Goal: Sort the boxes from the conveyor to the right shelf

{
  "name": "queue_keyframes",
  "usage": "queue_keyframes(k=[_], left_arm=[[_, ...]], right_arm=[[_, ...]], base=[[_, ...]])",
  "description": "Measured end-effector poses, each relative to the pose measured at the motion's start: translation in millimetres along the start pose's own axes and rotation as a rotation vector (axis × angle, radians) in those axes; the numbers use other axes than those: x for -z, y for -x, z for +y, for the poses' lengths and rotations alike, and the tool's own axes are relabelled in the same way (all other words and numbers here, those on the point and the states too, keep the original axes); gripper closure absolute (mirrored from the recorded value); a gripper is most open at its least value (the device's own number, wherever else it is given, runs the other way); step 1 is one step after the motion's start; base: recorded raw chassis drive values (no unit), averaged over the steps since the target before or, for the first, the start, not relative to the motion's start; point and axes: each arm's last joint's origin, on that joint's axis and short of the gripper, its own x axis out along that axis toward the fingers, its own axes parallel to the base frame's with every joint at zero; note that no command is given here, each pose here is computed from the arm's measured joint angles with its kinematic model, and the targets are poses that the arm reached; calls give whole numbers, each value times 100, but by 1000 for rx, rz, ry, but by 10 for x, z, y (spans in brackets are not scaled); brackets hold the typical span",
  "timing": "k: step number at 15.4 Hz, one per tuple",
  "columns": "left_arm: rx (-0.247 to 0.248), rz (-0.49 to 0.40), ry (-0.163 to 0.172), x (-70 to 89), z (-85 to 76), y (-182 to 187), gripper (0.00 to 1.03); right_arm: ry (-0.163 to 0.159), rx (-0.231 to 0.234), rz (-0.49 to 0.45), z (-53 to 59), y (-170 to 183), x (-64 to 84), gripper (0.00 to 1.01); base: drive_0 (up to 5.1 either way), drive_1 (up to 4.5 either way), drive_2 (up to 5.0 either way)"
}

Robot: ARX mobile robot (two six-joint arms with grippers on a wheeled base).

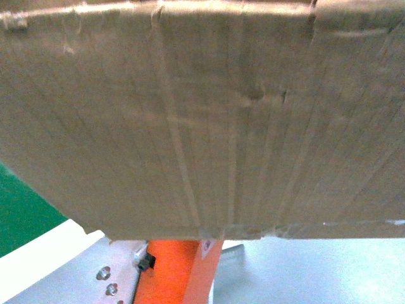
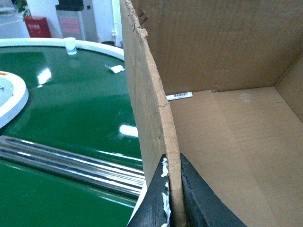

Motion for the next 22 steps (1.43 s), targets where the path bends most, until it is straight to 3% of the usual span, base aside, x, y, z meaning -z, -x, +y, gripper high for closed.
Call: queue_keyframes(k=[16,22], left_arm=[[0,14,-4,22,-2,-16,101],[-2,15,-4,22,6,-19,101]], right_arm=[[-3,-1,15,-4,-25,22,99],[-4,-2,16,-4,-33,26,99]], base=[[-110,-110,-110],[233,-498,-107]])
